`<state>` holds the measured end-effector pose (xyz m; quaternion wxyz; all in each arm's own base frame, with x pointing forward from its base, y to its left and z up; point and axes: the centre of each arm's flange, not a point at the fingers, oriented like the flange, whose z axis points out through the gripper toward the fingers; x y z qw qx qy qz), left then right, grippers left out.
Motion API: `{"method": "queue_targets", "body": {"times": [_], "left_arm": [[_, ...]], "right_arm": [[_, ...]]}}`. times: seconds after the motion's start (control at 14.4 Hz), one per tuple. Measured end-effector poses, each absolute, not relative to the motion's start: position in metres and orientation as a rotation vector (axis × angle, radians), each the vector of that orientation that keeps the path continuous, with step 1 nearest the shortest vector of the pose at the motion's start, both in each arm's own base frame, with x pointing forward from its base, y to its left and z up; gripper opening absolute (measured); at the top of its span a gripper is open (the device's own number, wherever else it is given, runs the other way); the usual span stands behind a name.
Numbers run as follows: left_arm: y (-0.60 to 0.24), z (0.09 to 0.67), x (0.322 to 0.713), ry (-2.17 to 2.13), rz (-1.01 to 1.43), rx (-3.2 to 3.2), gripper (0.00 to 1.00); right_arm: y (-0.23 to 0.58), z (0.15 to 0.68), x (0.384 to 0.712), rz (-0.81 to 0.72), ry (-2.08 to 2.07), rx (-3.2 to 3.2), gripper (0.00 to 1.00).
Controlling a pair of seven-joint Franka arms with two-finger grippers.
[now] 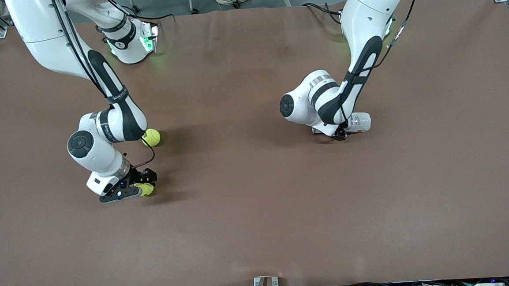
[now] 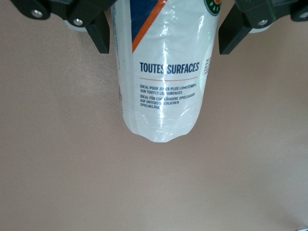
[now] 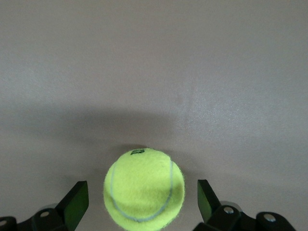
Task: Insert tennis ball vertically with right arm
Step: 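Close the left gripper on the can while the right gripper grasps a ball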
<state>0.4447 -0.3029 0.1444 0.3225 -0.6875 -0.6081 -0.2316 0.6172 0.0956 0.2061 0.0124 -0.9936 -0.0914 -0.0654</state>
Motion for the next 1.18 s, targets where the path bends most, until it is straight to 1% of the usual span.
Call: {"method": "queue_targets", "body": {"times": [0.07, 0.14, 0.21, 0.35, 0.42, 0.49, 0.56, 0.69, 0.76, 1.04, 1.18], "left_arm": [[-0.303, 0.144, 0.445, -1.592, -0.613, -1.806, 1.0], [-0.303, 0.144, 0.445, -1.591, -0.615, -1.807, 0.94], [-0.303, 0.144, 0.445, -1.591, -0.616, -1.807, 0.94], [-0.303, 0.145, 0.446, -1.593, -0.618, -1.808, 0.8], [-0.303, 0.145, 0.446, -1.593, -0.618, -1.808, 0.8], [-0.303, 0.145, 0.447, -1.594, -0.618, -1.808, 0.78], [-0.303, 0.145, 0.447, -1.595, -0.618, -1.808, 0.78], [-0.304, 0.146, 0.448, -1.6, -0.617, -1.811, 0.78], [-0.304, 0.147, 0.449, -1.602, -0.618, -1.813, 0.74], [-0.307, 0.149, 0.454, -1.621, -0.616, -1.828, 0.74], [-0.308, 0.154, 0.463, -1.64, -0.607, -1.85, 0.74]], "right_arm": [[0.096, 0.202, 0.617, -0.197, -0.285, -3.098, 1.0], [0.095, 0.2, 0.617, -0.193, -0.284, -3.099, 0.98], [0.095, 0.199, 0.618, -0.192, -0.284, -3.1, 0.96], [0.095, 0.199, 0.619, -0.194, -0.283, -3.1, 0.77], [0.096, 0.2, 0.62, -0.198, -0.282, -3.099, 0.7], [0.096, 0.2, 0.621, -0.2, -0.281, -3.099, 0.69], [0.096, 0.2, 0.621, -0.201, -0.281, -3.099, 0.65], [0.096, 0.2, 0.622, -0.203, -0.281, -3.099, 0.64], [0.096, 0.2, 0.622, -0.203, -0.281, -3.099, 0.64], [0.097, 0.206, 0.627, -0.223, -0.282, -3.097, 0.64], [0.096, 0.211, 0.631, -0.22, -0.281, -3.097, 0.64]]}}
